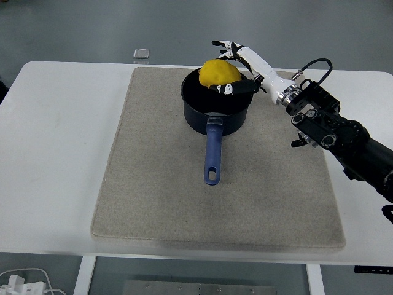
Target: Put the potato in the blue pot
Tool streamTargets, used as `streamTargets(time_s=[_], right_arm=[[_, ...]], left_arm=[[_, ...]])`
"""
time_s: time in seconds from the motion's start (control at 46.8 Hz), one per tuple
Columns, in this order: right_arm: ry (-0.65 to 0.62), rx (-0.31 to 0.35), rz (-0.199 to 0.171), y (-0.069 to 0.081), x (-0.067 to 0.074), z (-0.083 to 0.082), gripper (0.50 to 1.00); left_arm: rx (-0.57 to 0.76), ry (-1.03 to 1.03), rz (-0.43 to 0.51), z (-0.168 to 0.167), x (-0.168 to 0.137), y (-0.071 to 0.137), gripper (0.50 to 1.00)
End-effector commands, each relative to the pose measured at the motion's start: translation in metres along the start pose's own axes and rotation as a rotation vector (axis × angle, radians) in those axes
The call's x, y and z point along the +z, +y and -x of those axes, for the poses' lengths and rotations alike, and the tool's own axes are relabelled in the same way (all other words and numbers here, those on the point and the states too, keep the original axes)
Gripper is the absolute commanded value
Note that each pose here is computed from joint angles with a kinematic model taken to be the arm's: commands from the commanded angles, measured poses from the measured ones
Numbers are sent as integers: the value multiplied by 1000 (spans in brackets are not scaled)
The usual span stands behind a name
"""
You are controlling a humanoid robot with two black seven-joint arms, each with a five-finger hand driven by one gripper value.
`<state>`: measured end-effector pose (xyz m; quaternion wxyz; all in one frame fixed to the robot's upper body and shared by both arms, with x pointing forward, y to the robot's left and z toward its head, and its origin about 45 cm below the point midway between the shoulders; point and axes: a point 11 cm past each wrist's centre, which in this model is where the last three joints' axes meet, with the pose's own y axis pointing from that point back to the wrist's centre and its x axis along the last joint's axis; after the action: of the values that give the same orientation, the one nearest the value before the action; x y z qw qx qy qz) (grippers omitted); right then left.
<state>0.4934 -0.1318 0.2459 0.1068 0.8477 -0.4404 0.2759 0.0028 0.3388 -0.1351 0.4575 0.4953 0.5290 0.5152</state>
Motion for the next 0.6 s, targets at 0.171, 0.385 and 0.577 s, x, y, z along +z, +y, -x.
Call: streamTargets(time_s=[0.171,0.385,0.577], right_arm=[[-2,1,-2,0,-1,-1,907],[-2,1,-2,0,-1,-1,907],[-5,9,-9,-2,-4,-4,907]], left_arm=[[-1,-1,1,1,1,0,999],[-1,-1,1,1,1,0,999],[-2,1,2,1,1,0,999]])
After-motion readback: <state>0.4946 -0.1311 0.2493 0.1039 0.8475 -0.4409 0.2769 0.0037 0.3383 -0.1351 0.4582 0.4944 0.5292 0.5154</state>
